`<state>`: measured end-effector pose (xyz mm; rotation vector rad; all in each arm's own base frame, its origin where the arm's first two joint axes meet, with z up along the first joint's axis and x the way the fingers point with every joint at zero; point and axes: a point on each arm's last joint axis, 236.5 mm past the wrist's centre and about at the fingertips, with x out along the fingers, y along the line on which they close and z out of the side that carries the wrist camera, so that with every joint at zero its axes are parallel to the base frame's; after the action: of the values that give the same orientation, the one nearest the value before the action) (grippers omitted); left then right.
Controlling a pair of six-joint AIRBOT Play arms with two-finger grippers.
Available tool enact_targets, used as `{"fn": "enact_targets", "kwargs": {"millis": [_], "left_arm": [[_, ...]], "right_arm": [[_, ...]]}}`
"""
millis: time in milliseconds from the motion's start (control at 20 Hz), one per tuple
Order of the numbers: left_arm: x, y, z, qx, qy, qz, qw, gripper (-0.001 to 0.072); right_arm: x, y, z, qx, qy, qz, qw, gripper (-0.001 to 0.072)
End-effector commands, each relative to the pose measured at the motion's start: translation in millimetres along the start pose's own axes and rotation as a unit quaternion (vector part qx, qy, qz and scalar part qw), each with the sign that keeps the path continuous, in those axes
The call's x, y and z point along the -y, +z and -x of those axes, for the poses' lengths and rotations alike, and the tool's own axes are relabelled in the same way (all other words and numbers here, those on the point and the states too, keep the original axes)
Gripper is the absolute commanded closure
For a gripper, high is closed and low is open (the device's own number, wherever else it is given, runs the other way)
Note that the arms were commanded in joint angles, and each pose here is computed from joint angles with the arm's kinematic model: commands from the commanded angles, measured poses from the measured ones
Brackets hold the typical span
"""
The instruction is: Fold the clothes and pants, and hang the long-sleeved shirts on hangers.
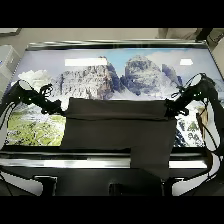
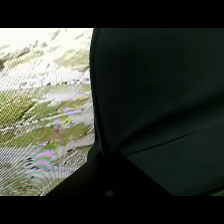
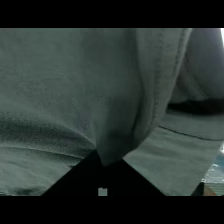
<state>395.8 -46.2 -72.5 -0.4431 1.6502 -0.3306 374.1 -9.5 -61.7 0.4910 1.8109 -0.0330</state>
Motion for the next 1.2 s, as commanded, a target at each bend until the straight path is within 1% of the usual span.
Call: {"fn": "enact_targets", "kwargs": {"millis": [0,150,200,250,300,350,400,500,550,600,650,750,900,1150], "left_arm": [[-4,-8,-5,-0.016,0.003,-0.004,1.000,0.0683],[-6,-3,-13,-0.007,0.001,0.007,1.000,0.0681],[-3,-3,-14,-0.007,-0.007,0.009,1.000,0.0660],[0,-3,-13,-0.008,-0.014,0.011,1.000,0.0504],[2,-7,-9,-0.013,-0.020,0.011,1.000,0.0279],[2,-13,-1,-0.021,-0.023,0.010,0.999,0.0182],[1,-19,9,-0.025,-0.027,0.005,0.999,0.0178],[-10,-40,31,-0.038,-0.027,0.011,0.999,0.0180],[-18,-55,36,-0.043,-0.024,0.024,0.998,0.0210],[-23,-72,33,-0.047,-0.028,0.029,0.998,0.0261],[-28,-90,24,-0.047,-0.032,0.040,0.998,0.0289],[-38,-129,-5,-0.053,-0.036,0.065,0.996,0.0289],[-31,-175,-36,-0.082,-0.068,0.056,0.993,0.0282],[-25,-181,-55,-0.075,-0.087,0.081,0.990,0.0285]], "right_arm": [[3,-5,-5,-0.010,-0.004,-0.015,1.000,0.0657],[1,3,-5,0.006,0.000,-0.020,1.000,0.0656],[1,4,-5,0.009,0.000,-0.020,1.000,0.0640],[2,4,-4,0.009,0.000,-0.021,1.000,0.0542],[3,2,-1,0.006,0.001,-0.019,1.000,0.0386],[7,-6,8,-0.003,0.003,-0.004,1.000,0.0246],[16,-15,18,-0.010,0.003,0.005,1.000,0.0203],[45,-33,42,-0.014,0.000,-0.028,1.000,0.0192],[56,-41,48,-0.007,-0.001,-0.043,0.999,0.0192],[66,-53,48,-0.001,0.001,-0.056,0.998,0.0192],[72,-64,41,0.002,0.003,-0.063,0.998,0.0192],[80,-91,19,-0.009,0.006,-0.062,0.998,0.0192],[81,-125,-3,-0.050,0.006,-0.052,0.997,0.0194],[79,-133,-2,-0.058,0.010,-0.052,0.997,0.0195]]}}
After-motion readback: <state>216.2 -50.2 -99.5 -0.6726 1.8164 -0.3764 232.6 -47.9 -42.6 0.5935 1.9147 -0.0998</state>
